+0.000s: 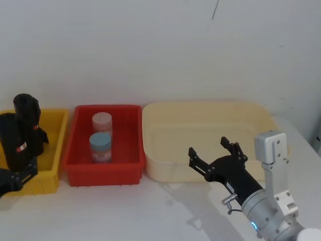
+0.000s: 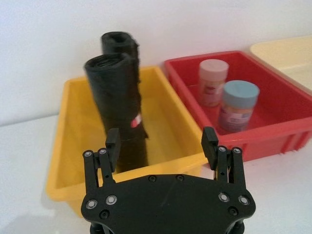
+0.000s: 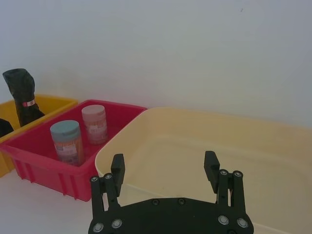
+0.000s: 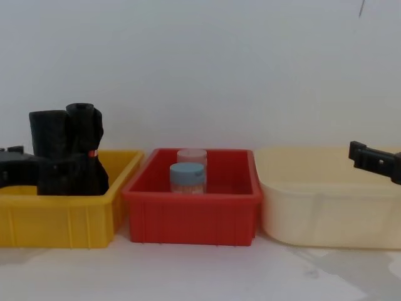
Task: Pick up the garbage bag with the one hand and transfer it to the other hand.
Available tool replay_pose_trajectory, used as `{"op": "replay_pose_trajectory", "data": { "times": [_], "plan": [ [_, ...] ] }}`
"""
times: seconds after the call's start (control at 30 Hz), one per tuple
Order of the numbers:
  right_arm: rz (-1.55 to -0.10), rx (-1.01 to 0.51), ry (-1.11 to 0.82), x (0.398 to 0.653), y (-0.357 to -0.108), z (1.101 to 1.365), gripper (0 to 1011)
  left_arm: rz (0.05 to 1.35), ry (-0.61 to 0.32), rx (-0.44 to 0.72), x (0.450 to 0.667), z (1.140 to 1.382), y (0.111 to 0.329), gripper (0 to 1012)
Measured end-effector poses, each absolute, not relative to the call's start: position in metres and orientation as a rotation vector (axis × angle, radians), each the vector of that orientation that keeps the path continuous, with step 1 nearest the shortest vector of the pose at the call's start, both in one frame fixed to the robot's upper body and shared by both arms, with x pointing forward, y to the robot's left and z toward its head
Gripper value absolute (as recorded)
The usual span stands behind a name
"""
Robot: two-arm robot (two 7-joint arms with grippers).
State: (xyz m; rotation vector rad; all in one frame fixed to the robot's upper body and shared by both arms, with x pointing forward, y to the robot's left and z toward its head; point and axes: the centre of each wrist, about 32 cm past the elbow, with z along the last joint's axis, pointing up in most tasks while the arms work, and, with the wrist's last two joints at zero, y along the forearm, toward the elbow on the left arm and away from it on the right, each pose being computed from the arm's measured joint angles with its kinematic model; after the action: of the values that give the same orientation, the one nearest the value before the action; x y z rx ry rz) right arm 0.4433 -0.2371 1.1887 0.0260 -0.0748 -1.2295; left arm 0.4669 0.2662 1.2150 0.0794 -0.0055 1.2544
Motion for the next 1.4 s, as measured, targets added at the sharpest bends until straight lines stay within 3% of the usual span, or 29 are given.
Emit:
{"op": "replay_pose_trajectory", "data": {
  "times": [0.6,1.4],
  "plan": [
    [-1.229,0.026,-0.075,0.443,-0.237,1.189,1001,1.328,0.075,0.095,0.497,1.218,0.279,1001],
    [-1.229,0.026,-0.075,0.443,-0.237,1.189,1001,1.312,0.021,0.108,0.533,1.225,0.273,1001]
  ]
}}
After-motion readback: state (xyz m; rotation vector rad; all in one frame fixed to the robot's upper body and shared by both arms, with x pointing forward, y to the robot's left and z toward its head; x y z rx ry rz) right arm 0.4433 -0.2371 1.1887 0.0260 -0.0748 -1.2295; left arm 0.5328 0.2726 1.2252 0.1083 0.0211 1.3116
